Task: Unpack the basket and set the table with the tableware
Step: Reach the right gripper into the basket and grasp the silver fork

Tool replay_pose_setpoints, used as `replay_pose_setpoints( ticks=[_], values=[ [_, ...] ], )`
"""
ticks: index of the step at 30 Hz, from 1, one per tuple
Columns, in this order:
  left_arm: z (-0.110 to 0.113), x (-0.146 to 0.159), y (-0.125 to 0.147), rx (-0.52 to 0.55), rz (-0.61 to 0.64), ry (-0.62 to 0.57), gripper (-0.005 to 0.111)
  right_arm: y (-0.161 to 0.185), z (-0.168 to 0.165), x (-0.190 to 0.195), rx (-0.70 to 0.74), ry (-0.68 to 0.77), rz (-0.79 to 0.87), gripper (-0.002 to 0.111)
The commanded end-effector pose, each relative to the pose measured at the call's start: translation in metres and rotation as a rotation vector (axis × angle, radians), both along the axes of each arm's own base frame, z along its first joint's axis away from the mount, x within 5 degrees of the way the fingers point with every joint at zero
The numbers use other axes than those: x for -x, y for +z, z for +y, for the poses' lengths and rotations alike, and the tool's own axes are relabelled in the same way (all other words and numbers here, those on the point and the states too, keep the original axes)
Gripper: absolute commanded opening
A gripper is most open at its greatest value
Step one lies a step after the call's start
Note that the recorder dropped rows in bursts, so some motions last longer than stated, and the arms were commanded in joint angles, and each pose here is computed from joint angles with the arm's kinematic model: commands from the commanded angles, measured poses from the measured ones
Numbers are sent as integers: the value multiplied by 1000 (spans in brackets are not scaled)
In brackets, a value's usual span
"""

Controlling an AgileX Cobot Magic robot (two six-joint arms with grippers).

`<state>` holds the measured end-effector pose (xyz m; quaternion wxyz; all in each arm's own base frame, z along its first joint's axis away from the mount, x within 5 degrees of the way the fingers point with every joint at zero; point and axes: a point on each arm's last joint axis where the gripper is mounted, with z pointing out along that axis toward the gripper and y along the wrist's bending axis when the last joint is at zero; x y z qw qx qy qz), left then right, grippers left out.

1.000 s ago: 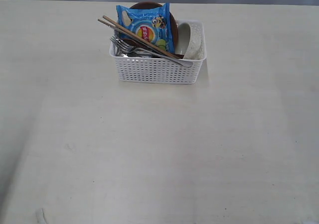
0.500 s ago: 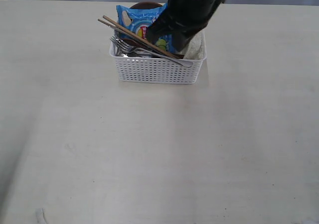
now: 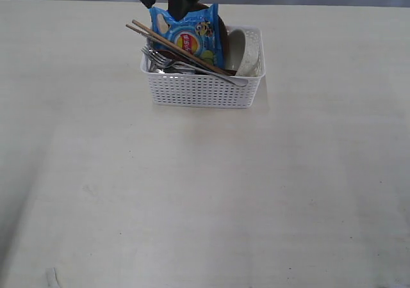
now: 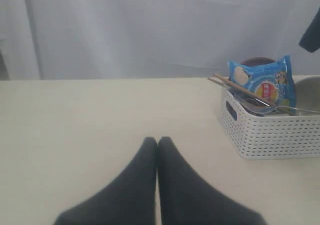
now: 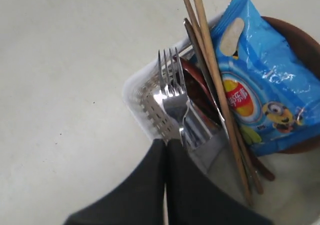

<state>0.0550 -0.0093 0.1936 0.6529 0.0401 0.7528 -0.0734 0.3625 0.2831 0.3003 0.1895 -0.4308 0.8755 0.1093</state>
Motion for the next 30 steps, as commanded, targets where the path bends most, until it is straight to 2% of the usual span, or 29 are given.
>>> replay_pose_setpoints(
  ticks=[1,7,17,20,24,25,30],
  values=[
    [0,0,0,13,-10,-2,0,-18,12,-14,28,18,1,0],
    [0,0,0,13,-10,-2,0,-44,11,-26,163,37,-40,0],
    [0,0,0,13,-10,-2,0,-57,12,-29,179,85,-25,1],
    [0,0,0,13,-10,-2,0,-57,14,-28,158,86,-10,16],
    [0,0,0,13,-10,-2,0,-61,14,-27,165,89,1,46],
    [0,0,0,13,-10,-2,0,-63,13,-26,171,97,5,49],
    [0,0,0,13,-10,-2,0,-78,8,-24,218,171,29,49]
  ],
)
